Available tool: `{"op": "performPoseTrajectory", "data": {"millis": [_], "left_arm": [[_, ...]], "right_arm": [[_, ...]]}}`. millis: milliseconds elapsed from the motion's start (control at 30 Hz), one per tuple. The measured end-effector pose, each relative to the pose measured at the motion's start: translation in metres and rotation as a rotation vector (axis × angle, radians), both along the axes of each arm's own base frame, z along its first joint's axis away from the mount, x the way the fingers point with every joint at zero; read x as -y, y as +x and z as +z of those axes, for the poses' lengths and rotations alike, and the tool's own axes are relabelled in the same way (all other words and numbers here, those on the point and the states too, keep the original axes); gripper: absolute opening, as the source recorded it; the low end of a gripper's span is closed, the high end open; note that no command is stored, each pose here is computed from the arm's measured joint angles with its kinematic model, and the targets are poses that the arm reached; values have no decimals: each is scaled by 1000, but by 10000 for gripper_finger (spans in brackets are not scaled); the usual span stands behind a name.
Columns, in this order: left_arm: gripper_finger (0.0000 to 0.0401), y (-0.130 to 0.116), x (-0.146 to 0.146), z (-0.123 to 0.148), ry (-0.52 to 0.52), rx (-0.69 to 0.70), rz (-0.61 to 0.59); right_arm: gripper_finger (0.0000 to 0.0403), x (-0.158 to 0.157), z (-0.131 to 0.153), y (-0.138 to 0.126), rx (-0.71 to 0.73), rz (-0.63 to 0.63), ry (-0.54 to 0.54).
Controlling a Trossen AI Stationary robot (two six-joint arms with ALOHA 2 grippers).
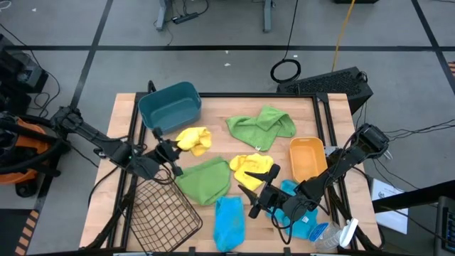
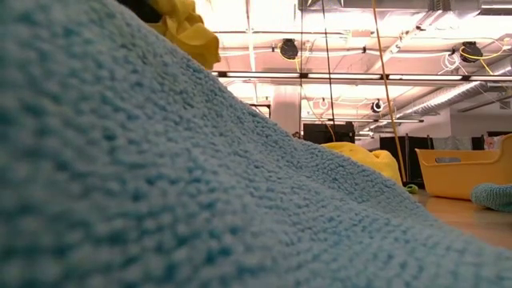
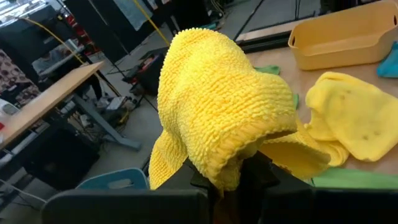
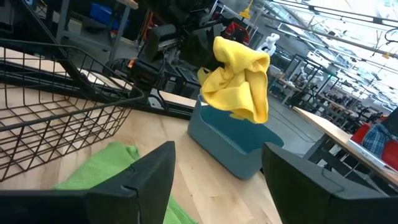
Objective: Sort microfiber towel by color & place in baskets
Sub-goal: Put upper left yellow towel into the green bin
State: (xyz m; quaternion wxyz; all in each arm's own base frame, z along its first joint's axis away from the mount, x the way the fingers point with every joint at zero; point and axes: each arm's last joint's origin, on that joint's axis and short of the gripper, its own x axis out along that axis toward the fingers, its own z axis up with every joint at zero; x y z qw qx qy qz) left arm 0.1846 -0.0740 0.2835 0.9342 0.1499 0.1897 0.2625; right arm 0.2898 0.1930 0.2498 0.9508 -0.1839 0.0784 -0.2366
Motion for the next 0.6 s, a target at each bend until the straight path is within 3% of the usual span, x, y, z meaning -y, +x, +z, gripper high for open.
{"op": "performPoseTrajectory", "data": {"millis": [600], "left_arm": [[35, -6, -3, -7, -17, 2, -2]], "right_arm": [[231, 1, 0, 1, 0, -3, -1]]}}
